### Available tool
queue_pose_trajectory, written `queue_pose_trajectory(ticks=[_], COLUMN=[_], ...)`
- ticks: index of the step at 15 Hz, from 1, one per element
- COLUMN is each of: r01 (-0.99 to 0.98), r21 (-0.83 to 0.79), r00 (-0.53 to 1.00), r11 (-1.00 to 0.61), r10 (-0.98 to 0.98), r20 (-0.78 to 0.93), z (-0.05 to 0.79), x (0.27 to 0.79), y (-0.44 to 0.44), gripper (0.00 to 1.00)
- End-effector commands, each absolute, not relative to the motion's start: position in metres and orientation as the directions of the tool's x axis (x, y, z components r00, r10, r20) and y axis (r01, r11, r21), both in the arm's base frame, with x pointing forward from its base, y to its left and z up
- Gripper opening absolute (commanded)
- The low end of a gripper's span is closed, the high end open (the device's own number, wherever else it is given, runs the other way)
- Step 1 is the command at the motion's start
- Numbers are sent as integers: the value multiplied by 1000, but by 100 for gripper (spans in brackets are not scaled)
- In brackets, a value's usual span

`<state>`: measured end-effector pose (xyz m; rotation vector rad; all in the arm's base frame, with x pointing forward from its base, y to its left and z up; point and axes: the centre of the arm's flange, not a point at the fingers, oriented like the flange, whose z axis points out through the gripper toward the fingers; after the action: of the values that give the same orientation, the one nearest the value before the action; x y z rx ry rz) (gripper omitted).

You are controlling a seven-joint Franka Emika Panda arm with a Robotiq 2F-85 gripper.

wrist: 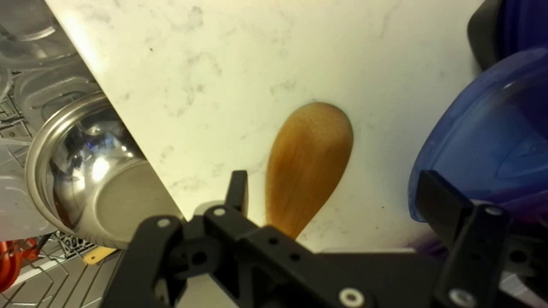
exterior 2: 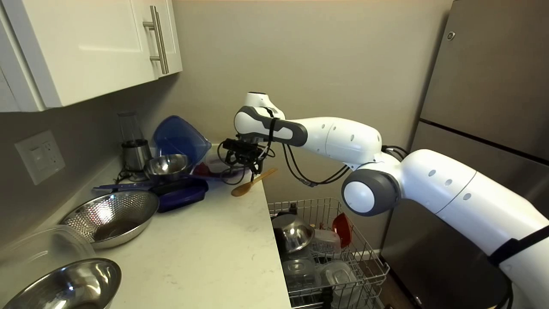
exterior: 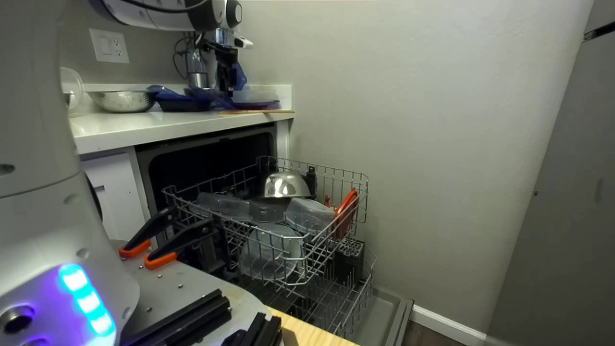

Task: Pick up the wooden spoon from the counter and put it in the dishwasher.

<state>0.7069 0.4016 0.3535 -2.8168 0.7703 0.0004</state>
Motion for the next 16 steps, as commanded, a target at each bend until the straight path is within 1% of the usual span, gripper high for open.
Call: queue_pose_trajectory(ticks=[1,3,11,13,16], r01=[-569,-604,-759,-795,-831], r21=[-187,-178,-185,-194,-251], r00=[822,796,650,604,542], r11=[-801,-777,-624,-574,-496], r10=[-547,-576,-739,-777,-824], r20=[-161,-184,-178,-177,-164], z=[361,359,336,324,305], x=[718,724,741,739,735], y=[382,365,309,297,281], gripper=[100,100,100,100,100])
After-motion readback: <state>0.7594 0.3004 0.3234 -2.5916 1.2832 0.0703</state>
